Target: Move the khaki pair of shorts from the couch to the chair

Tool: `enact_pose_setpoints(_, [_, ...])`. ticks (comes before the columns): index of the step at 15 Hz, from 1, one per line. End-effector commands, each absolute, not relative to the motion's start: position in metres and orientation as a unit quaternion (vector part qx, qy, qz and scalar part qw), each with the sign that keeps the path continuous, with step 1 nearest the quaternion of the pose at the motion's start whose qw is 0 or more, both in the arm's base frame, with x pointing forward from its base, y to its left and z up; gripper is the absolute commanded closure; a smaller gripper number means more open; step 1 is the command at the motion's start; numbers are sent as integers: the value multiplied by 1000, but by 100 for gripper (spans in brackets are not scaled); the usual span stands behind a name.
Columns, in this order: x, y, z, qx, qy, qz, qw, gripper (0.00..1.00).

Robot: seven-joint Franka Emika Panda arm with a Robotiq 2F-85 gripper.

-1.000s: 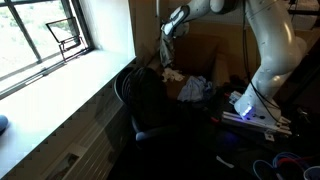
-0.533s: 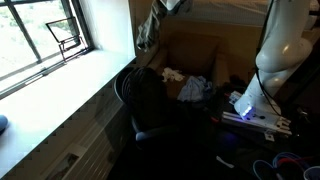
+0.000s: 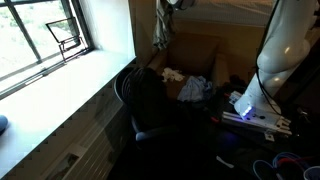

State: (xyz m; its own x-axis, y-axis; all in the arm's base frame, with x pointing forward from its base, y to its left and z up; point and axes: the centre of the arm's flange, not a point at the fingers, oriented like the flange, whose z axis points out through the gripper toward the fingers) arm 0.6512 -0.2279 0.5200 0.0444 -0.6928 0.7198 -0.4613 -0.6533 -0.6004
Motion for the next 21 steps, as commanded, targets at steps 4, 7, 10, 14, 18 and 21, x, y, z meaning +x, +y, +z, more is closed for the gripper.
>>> enact_pose_setpoints(4, [600,-131,544,-825,350,-429,117,99])
enact_pose_setpoints(7, [567,-63,573,-849,295,-405,168,99])
enact_pose_setpoints(10, [532,-6,585,-867,239,-391,194,99])
enact_pose_setpoints(14, [545,15,589,-868,230,-392,200,96])
enact_pose_setpoints(18, [574,26,522,-908,220,-330,137,99])
enact_pose_setpoints(21, [580,45,427,-939,204,-267,67,99])
